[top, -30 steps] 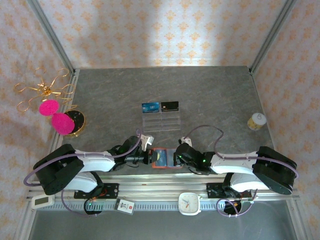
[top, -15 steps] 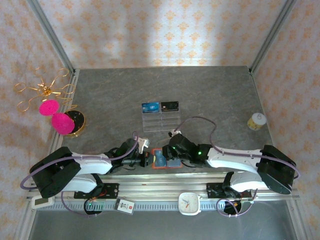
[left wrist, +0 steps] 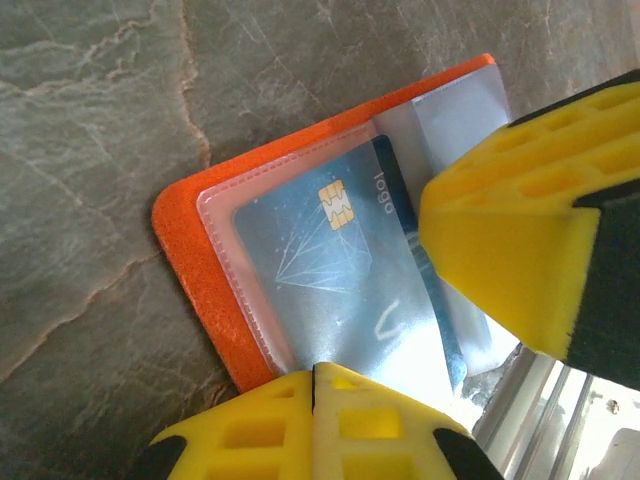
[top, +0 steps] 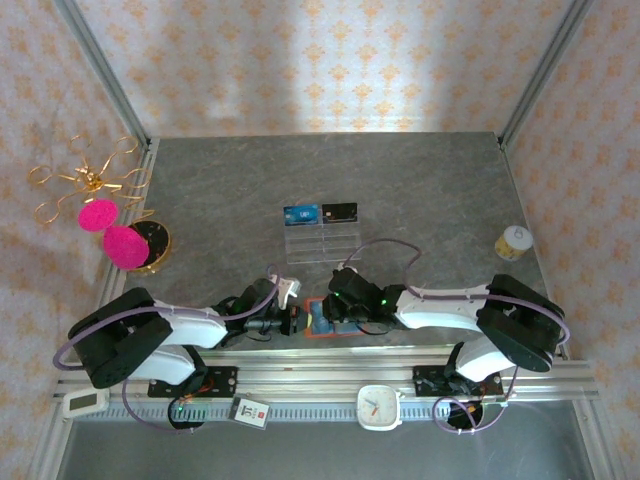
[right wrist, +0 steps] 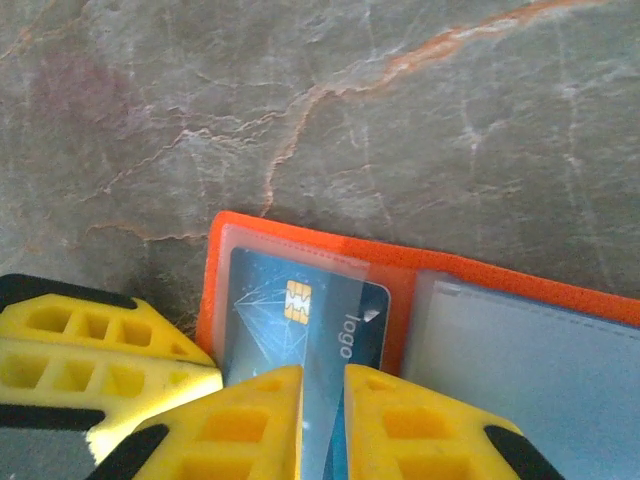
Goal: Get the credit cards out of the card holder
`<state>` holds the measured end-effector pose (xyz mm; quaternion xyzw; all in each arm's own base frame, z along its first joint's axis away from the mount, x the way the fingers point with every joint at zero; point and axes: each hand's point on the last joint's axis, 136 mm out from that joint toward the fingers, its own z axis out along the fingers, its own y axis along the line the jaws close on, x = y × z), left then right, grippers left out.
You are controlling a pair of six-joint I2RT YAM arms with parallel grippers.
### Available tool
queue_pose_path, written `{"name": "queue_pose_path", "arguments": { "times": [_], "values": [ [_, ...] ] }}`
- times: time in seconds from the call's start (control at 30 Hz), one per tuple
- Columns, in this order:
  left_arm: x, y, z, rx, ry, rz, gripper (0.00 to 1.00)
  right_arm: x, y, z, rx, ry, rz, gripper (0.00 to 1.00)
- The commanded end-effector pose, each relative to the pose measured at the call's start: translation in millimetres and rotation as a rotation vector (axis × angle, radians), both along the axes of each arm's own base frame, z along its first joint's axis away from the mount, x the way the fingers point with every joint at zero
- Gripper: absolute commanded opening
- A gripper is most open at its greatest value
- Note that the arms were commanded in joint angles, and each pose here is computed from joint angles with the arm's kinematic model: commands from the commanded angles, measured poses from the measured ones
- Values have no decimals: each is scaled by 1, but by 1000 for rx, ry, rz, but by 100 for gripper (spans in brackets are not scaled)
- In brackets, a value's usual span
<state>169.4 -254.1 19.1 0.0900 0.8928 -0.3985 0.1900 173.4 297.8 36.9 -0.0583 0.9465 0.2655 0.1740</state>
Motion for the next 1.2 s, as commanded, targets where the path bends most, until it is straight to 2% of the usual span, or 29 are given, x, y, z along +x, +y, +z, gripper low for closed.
{"name": "queue_pose_path", "arguments": {
  "times": [0.0, 0.37, 0.53, 0.67, 0.8, 1.17],
  "values": [
    [-1, 1, -4, 7, 6, -10, 0, 3, -15, -10, -65, 9, -60, 16],
    [-5, 5, -10, 22, 18, -14, 0, -2, -24, -19, -91, 35, -69, 18],
    [-6, 5, -14, 24, 31, -19, 0, -13, -12, -27, -38, 88, -4, 17],
    [-9, 2, -16, 11, 51, -28, 0, -15, -6, -27, -7, 97, 21, 10],
    [-10, 4, -17, 7, 56, -21, 0, -9, -14, -21, -14, 68, -18, 1],
    [-10, 2, -13, -30, 55, -19, 0, -2, -41, -5, 43, 47, -109, 0]
  ]
}}
